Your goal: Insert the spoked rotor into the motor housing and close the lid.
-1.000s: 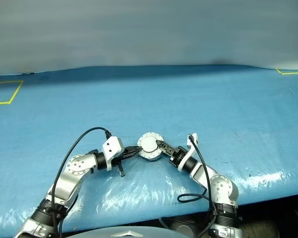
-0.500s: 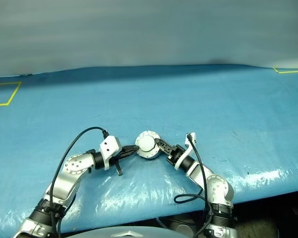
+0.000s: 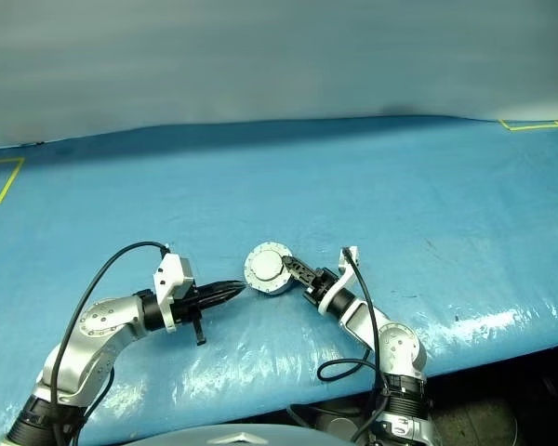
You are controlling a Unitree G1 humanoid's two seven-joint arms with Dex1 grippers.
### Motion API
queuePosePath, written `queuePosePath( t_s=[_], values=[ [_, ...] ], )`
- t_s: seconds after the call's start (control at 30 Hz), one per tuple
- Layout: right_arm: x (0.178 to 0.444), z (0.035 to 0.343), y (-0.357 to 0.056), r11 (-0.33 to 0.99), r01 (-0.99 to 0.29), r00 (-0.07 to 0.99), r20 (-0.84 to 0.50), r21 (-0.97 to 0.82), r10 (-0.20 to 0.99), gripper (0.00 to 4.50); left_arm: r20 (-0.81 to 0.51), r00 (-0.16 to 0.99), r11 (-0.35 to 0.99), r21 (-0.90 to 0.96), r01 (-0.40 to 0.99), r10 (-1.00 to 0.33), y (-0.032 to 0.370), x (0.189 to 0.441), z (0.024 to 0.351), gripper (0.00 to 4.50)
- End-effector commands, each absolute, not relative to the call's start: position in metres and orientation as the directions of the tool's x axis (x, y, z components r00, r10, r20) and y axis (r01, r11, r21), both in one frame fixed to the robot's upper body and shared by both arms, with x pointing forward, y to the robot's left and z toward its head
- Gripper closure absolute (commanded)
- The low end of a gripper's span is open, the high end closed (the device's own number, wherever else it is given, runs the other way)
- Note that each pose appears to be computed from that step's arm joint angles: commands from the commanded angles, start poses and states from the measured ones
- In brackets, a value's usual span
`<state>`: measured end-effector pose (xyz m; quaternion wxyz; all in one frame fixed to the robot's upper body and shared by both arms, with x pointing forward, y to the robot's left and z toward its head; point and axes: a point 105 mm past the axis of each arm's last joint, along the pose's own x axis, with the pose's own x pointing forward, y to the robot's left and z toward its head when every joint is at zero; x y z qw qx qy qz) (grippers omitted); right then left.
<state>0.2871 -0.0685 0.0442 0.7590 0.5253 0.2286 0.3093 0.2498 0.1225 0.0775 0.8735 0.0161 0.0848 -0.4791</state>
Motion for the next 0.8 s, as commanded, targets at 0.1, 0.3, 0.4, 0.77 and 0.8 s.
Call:
queuePosePath(
  t_s=[0.1,0.3,0.4,0.77,0.8],
  values=[
    [0.289,0.094,-0.045,0.041,-0.35,0.644,0.208,0.936,0.737,3.28,0.027,0.676,0.646,-0.27,0.714,-0.736,0.135,0.263,0.098,4.5],
    [0.289,0.112,-0.038,0.003,-0.393,0.614,0.26,0.92,0.745,3.28,0.133,0.773,0.66,-0.443,0.607,-0.621,0.156,0.268,0.108,3.22],
    [0.292,0.118,-0.038,-0.001,-0.405,0.609,0.27,0.915,0.746,3.28,0.186,0.77,0.603,-0.521,0.604,-0.611,0.16,0.263,0.113,2.18],
    [0.281,0.141,-0.024,-0.053,-0.491,0.511,0.337,0.869,0.791,3.28,0.197,0.722,0.463,-0.65,0.603,-0.663,0.137,0.25,0.103,0.02],
    [0.281,0.141,-0.024,-0.05,-0.49,0.509,0.333,0.87,0.794,3.28,0.195,0.722,0.457,-0.657,0.599,-0.664,0.134,0.25,0.103,0.02]
  ],
)
